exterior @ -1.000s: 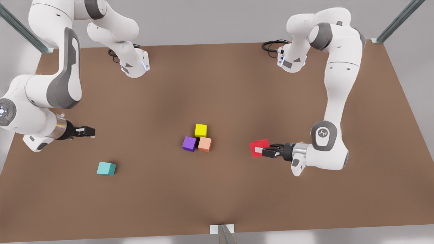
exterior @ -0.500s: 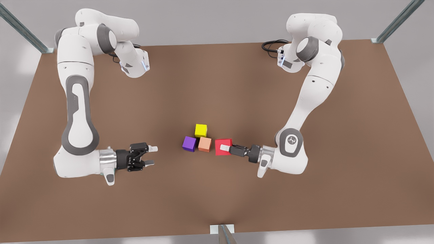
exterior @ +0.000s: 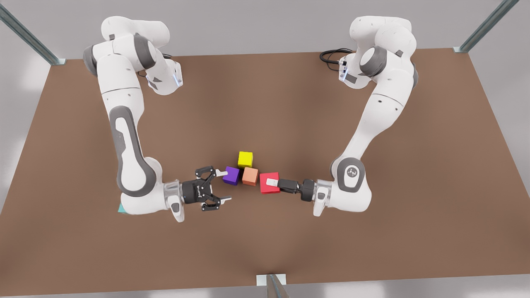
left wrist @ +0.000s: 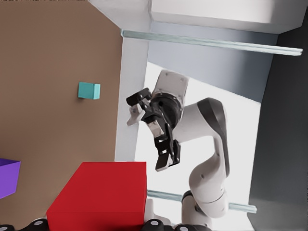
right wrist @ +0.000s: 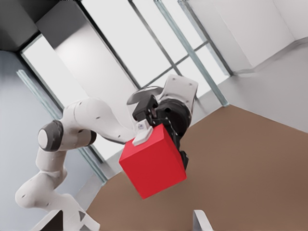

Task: Pick up red wooden cube and pass to hand red wooden cube and place in blue wooden cube

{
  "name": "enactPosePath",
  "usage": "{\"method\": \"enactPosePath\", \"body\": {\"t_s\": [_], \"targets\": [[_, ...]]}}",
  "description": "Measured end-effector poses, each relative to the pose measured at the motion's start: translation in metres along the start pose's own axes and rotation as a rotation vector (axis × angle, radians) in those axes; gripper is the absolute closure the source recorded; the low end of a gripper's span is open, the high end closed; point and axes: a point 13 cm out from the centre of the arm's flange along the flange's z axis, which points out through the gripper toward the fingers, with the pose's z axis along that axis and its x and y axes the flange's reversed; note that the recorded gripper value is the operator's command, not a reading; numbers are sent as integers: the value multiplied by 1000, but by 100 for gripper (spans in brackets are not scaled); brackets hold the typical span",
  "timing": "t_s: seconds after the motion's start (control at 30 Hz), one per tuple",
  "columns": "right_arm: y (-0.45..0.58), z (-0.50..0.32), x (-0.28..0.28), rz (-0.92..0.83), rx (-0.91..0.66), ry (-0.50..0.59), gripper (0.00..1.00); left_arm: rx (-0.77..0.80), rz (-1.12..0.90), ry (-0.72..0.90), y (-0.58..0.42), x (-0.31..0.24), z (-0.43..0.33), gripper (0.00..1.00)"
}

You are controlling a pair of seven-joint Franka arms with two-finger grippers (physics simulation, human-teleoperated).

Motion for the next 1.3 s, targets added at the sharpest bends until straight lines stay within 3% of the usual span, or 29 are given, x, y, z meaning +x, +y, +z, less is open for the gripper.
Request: {"method": "enactPosePath", "body": {"t_s": [0.67,1.3], "targets": [[-29,55,-1,-316,45,-150,0,34,126,-13,-2,-2,4,28],[-16,87,-4,-407,24,-189,0,33,168,-18,6,-4,4,28]]}}
